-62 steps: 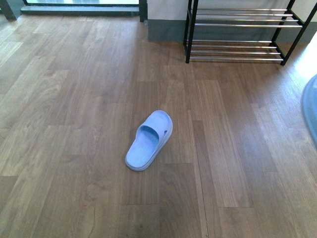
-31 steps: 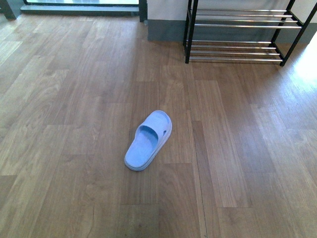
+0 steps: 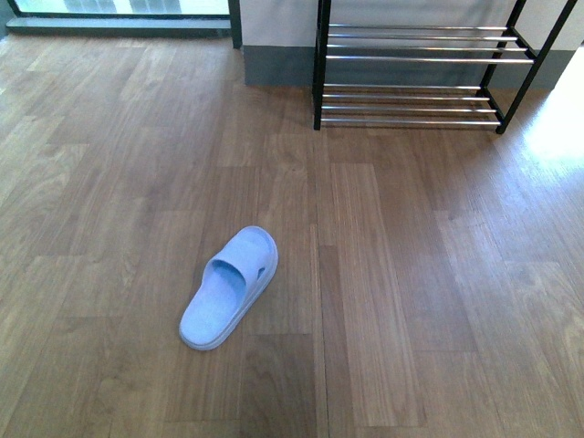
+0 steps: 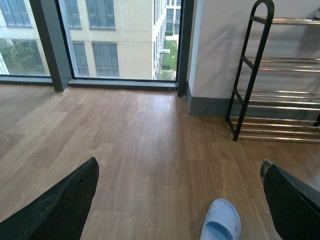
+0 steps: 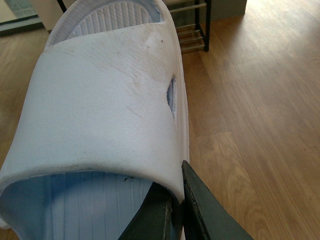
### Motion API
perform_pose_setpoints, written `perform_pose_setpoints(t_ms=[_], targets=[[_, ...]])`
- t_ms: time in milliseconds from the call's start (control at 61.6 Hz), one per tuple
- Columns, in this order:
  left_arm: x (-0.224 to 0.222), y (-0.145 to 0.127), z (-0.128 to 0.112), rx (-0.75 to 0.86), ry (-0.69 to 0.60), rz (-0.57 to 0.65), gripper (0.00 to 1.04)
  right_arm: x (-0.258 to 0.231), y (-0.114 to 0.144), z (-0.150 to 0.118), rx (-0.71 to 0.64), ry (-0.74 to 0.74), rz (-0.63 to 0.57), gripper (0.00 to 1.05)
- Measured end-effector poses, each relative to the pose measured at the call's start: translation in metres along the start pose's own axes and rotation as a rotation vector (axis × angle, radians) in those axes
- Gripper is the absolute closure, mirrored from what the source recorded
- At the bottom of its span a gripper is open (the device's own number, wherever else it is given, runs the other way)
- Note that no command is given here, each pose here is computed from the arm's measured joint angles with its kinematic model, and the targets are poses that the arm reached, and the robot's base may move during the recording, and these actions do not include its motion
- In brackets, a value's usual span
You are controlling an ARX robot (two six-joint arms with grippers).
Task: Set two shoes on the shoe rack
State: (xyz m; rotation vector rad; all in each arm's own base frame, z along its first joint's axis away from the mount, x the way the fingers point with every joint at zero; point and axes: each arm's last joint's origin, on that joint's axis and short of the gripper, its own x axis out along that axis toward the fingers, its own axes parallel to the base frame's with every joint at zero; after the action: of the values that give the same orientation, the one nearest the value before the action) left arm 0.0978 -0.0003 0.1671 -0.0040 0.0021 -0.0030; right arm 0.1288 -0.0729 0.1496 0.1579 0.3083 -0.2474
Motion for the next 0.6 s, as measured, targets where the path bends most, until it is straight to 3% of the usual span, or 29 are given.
perform_pose_setpoints(t_ms=[601], targets=[[0.0000,0.0000,0.0000,0.000,0.000,0.000,0.09,-0.0002,0.0002,0.0002,0.000,-0.001,0.003,1.03]])
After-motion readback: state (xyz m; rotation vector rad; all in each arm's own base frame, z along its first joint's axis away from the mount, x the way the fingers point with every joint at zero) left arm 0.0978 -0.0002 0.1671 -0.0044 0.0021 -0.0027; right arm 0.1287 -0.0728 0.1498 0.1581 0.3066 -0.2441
